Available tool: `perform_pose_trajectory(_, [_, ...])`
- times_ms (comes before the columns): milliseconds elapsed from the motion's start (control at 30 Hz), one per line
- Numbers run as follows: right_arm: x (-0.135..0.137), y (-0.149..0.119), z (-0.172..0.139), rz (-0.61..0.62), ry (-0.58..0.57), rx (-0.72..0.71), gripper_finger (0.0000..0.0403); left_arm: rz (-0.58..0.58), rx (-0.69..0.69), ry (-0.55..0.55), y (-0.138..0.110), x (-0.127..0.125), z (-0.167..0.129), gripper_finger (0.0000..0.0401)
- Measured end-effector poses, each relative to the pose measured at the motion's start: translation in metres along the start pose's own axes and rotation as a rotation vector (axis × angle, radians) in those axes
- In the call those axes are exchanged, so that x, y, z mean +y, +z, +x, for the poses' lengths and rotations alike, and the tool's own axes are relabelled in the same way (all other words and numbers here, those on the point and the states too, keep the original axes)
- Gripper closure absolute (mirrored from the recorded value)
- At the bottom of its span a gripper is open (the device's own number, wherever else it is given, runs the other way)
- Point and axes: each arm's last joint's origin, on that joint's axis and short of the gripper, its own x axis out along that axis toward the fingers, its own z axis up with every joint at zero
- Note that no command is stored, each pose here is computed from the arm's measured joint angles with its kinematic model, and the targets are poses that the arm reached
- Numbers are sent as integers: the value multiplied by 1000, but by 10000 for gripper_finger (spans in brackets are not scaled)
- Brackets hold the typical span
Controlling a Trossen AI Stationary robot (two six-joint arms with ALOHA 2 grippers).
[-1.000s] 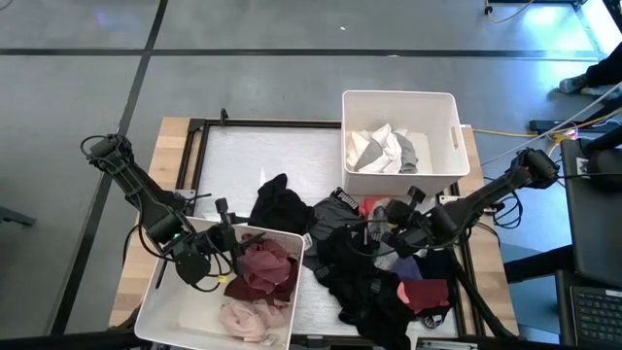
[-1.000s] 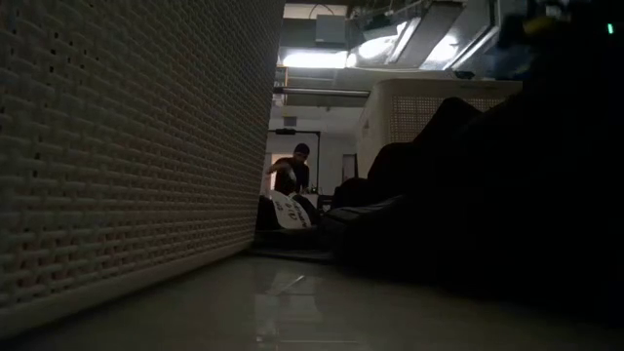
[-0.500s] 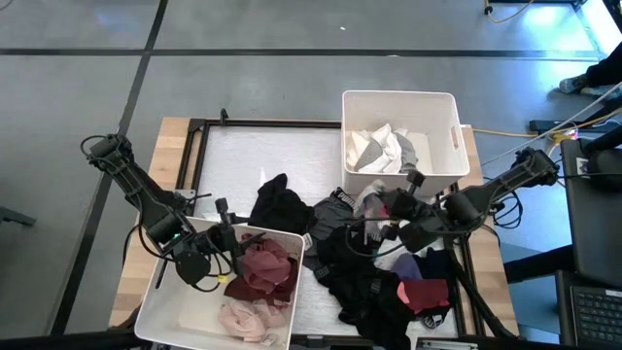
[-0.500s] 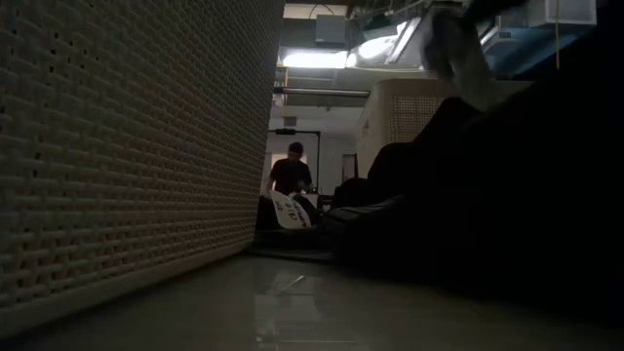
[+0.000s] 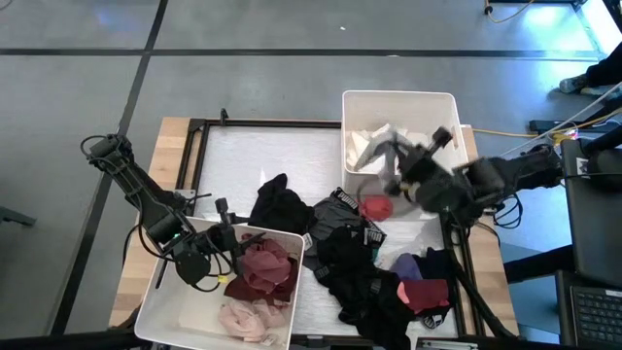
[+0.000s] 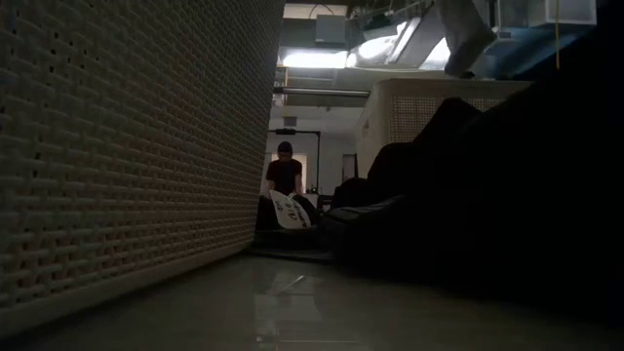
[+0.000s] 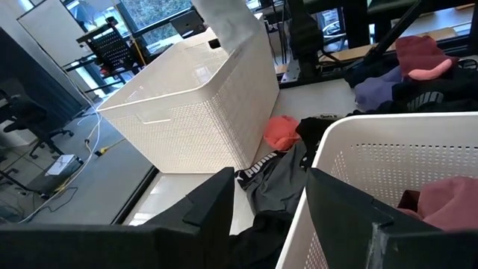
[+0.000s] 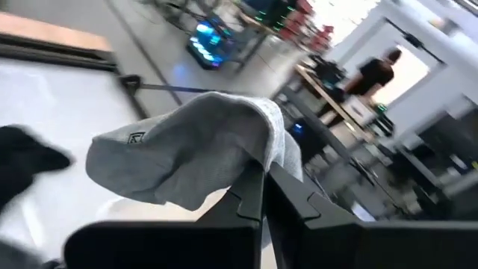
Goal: Sort clothes
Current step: Put the gray sock into the top white bin
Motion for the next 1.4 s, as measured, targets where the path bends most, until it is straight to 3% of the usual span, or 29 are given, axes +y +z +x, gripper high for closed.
perform_pose_trajectory(200, [-36,-6,33,60,-83,123,391,0,0,0,0,0,0,245])
perform_pose_trajectory(467, [-62,-38,87,127,-63,366,391,0,0,0,0,0,0,245])
perform_pose_trajectory(900, [-57,-108,138,194,31,642,391,0,0,0,0,0,0,245])
perform_pose_trajectory(1200, [-41,-126,146,275,159,682,390,0,0,0,0,0,0,245])
perform_pose_trajectory(1400, [-41,-127,146,283,179,687,333,0,0,0,0,0,0,245])
